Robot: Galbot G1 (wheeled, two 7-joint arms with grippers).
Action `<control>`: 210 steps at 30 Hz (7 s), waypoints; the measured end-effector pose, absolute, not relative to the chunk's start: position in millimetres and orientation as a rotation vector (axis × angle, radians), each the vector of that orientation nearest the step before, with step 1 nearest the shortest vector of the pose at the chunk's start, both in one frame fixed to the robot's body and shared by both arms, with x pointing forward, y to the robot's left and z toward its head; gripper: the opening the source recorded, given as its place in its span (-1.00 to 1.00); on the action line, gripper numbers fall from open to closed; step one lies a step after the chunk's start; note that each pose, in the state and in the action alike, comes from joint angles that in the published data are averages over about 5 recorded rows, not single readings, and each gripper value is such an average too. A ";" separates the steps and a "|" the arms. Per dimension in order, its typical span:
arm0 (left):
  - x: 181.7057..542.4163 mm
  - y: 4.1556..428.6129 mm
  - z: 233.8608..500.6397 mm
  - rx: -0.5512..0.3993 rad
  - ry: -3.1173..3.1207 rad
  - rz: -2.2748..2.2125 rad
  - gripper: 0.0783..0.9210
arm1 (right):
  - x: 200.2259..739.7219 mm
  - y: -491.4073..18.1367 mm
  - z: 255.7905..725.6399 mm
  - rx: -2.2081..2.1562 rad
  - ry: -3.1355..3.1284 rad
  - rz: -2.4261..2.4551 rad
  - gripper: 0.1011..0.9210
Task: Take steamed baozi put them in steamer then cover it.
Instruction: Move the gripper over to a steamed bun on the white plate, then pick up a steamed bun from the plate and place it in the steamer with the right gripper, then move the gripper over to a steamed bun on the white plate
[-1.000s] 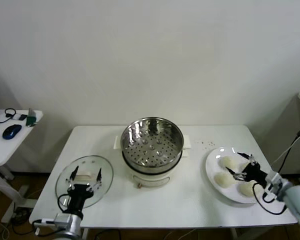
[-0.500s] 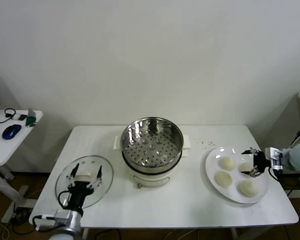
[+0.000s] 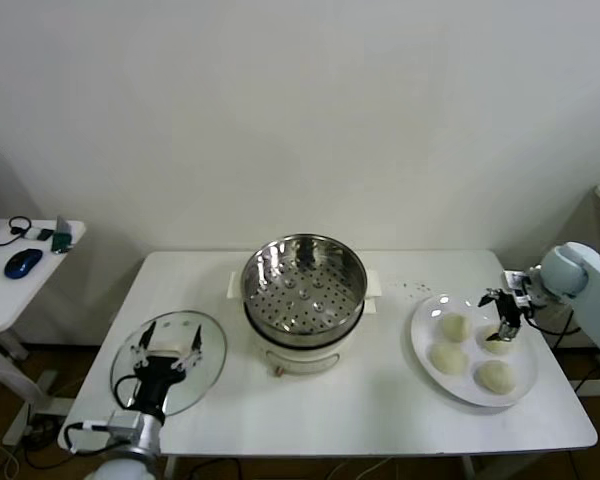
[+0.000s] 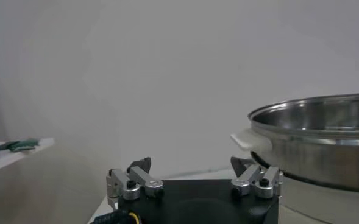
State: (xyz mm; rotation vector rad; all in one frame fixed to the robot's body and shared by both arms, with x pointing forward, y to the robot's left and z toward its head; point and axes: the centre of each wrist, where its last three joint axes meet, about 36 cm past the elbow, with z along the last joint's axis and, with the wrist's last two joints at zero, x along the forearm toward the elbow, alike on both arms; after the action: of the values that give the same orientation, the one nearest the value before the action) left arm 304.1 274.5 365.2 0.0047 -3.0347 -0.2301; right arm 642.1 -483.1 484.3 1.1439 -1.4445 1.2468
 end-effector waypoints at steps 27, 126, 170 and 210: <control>311.0 284.2 361.1 0.035 -3.011 -0.244 0.77 | 687.9 -432.8 451.4 1.208 -1.302 1.232 0.71; 292.5 280.4 362.5 0.099 -3.007 -0.193 0.77 | 709.3 -2.7 579.2 1.813 -0.152 2.473 0.72; 274.6 277.3 374.1 0.067 -3.017 -0.203 0.77 | 642.2 -330.7 643.7 1.319 -1.445 1.379 0.76; 273.0 275.1 371.9 0.093 -3.010 -0.212 0.77 | 615.4 -381.3 449.5 1.232 -1.276 1.155 0.63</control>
State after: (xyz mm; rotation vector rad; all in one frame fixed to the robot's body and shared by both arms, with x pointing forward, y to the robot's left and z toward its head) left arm 273.0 275.1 371.9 0.0935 -3.0098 -0.2124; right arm 615.4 -381.3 449.5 1.2324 -1.2763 1.1554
